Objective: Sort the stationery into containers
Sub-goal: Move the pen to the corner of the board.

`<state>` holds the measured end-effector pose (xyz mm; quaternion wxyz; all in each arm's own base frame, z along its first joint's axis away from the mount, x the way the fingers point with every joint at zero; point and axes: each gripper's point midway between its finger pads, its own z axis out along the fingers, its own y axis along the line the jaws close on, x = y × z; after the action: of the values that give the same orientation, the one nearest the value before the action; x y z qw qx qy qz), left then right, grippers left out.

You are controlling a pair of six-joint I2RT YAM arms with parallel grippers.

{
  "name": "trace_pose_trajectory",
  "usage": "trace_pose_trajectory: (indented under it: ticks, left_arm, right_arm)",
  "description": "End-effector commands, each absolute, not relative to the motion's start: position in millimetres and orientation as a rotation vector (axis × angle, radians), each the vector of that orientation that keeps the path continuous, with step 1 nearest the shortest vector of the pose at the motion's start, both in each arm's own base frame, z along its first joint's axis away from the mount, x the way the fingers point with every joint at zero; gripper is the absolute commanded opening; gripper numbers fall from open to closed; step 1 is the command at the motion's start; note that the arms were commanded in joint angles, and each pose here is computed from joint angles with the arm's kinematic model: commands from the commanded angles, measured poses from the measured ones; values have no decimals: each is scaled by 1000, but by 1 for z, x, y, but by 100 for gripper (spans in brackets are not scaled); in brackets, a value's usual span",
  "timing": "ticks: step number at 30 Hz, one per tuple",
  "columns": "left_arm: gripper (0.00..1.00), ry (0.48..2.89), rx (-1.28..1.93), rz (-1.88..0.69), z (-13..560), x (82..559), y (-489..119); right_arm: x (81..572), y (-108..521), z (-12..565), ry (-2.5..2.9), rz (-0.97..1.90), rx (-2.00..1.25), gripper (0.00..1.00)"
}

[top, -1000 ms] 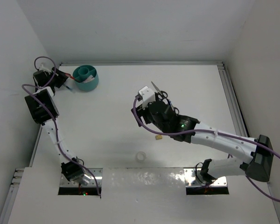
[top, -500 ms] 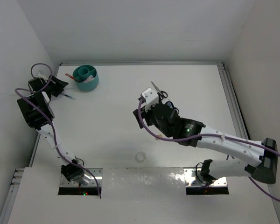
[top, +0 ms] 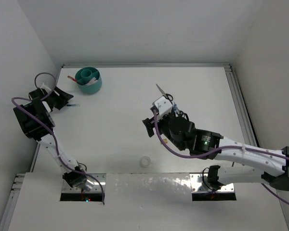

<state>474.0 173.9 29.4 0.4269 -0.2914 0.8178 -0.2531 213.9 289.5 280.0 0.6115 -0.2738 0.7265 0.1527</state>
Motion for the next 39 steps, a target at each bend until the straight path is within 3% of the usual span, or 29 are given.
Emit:
trace_pose_trajectory:
  ticks: [1, 11, 20, 24, 32, 39]
  left_arm:
    - [57, 2115, -755, -619, 17, 443, 172]
    - [57, 2189, -519, -572, 45, 428, 166]
    - [59, 2254, 400, -156, 72, 423, 178]
    - [60, 2325, 731, -142, 52, 413, 169]
    - [60, 2299, 934, 36, 57, 445, 173]
    - [60, 2346, 1127, -58, 34, 418, 163]
  right_arm:
    - [210, 285, 299, 1624, 349, -591, 72]
    - [194, 290, 298, 1590, 359, -655, 72]
    - [185, 307, 277, 1615, 357, -820, 74]
    - [185, 304, 270, 1615, 353, -815, 74]
    - [184, 299, 254, 1643, 343, -820, 76]
    - [187, 307, 255, 1633, 329, -842, 77]
